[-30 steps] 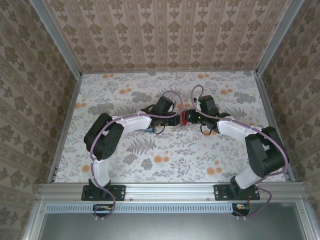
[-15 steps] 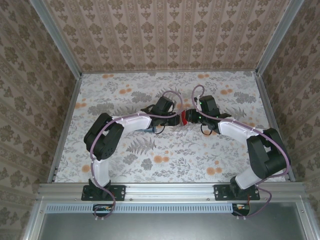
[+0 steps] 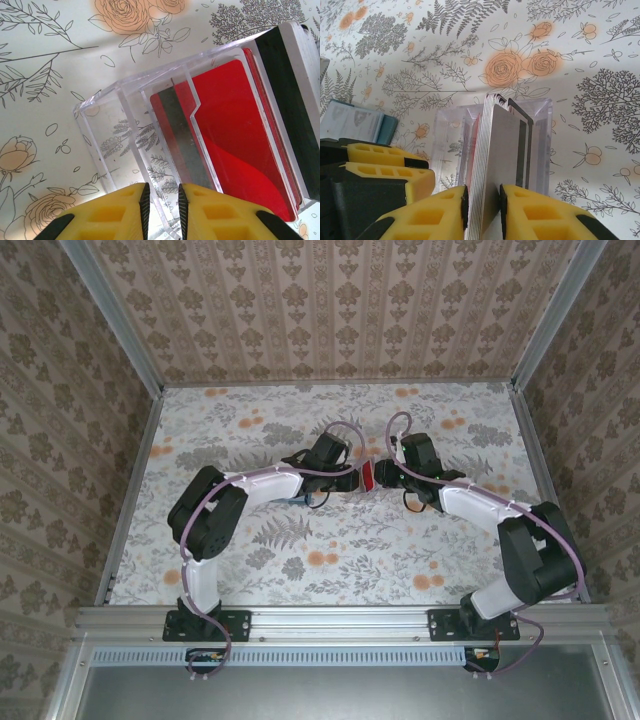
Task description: Put the credit cards into the card holder
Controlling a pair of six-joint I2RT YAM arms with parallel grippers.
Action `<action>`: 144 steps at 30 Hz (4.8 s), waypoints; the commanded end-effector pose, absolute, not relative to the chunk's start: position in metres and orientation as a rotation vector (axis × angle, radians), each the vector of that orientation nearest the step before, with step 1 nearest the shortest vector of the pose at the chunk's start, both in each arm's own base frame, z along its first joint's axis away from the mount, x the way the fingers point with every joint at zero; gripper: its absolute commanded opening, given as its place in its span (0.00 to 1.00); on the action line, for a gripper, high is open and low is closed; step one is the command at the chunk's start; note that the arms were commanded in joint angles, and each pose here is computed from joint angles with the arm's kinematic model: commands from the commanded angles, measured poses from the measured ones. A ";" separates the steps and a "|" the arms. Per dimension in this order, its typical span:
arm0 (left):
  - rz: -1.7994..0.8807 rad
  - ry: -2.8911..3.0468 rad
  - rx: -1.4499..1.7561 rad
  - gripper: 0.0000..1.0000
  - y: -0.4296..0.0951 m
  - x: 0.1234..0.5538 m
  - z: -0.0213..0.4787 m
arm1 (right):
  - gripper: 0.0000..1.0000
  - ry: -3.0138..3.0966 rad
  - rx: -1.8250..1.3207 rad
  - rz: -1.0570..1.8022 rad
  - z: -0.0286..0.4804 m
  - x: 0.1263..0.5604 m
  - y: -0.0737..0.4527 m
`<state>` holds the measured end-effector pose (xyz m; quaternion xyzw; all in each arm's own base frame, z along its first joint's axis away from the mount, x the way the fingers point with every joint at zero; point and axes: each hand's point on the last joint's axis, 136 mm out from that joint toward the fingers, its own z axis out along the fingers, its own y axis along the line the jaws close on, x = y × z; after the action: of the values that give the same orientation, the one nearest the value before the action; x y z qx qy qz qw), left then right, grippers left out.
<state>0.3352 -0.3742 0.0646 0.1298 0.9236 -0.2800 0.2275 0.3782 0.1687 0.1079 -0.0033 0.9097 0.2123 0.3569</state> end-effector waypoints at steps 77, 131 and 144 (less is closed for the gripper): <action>-0.572 2.830 -0.076 0.29 -0.177 0.370 0.018 | 0.13 2.337 -0.017 0.987 0.106 0.358 0.361; -0.556 2.844 -0.199 0.26 -0.154 0.305 0.014 | 0.12 2.508 -0.151 1.036 0.038 0.369 0.372; -0.558 2.841 -0.201 0.25 -0.154 0.304 0.016 | 0.12 2.470 -0.103 0.951 0.038 0.369 0.381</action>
<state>0.3127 -0.1579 0.0282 -0.0556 0.9675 -0.2004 0.1439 0.3690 0.3784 0.0487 -0.0441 0.8977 0.3668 0.2399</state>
